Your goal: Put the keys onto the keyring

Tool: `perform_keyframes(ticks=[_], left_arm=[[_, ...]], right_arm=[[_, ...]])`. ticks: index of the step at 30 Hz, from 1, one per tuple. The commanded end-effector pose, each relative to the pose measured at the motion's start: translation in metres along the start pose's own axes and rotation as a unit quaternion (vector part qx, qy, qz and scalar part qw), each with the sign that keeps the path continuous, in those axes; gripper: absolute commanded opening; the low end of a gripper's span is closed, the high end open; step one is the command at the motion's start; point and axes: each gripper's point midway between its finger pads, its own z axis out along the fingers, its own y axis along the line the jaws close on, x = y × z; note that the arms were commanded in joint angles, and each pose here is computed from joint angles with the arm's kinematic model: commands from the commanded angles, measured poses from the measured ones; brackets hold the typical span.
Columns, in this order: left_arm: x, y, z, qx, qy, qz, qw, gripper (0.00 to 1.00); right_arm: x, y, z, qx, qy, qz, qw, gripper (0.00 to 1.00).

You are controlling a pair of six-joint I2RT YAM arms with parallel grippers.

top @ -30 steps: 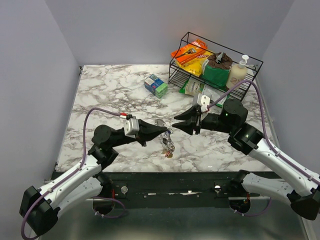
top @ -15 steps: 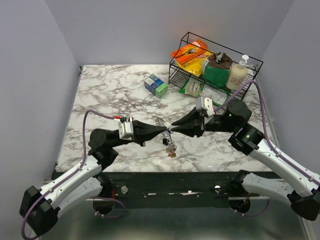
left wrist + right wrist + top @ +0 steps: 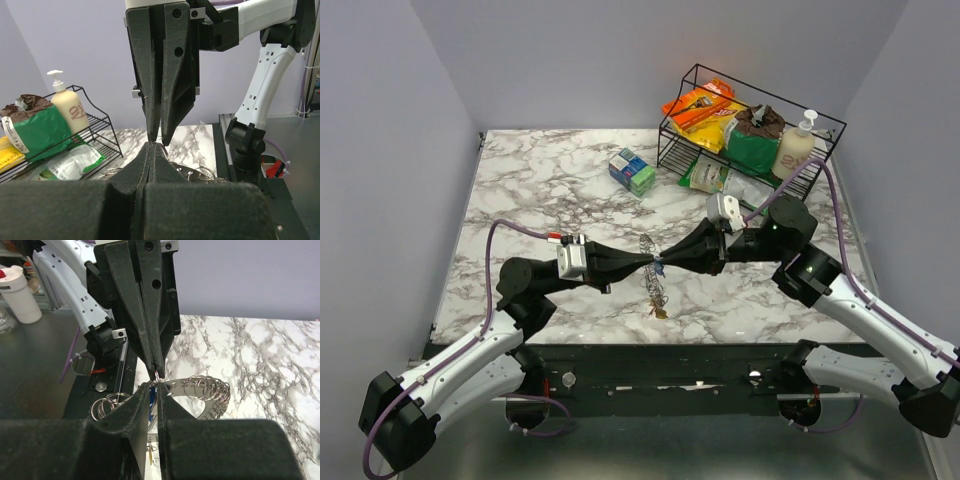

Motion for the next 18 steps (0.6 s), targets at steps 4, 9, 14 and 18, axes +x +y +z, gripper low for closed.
perform_keyframes(ticks=[4, 9, 14, 18], left_arm=[[-0.024, -0.007, 0.004, 0.023, -0.027, 0.029, 0.999, 0.0], [-0.023, -0.011, 0.005, 0.036, -0.022, 0.027, 0.999, 0.0], [-0.025, -0.015, 0.005, 0.048, -0.021, 0.027, 0.998, 0.0], [-0.029, -0.017, 0.006, 0.056, -0.021, 0.025, 0.998, 0.0]], right_arm=[[-0.019, -0.009, -0.017, 0.068, -0.024, -0.035, 0.997, 0.29], [-0.021, -0.016, -0.022, 0.101, -0.028, -0.042, 0.994, 0.37], [-0.009, -0.016, -0.015, 0.082, -0.014, -0.028, 0.996, 0.36], [-0.001, -0.005, -0.009, 0.037, -0.007, -0.025, 0.999, 0.35]])
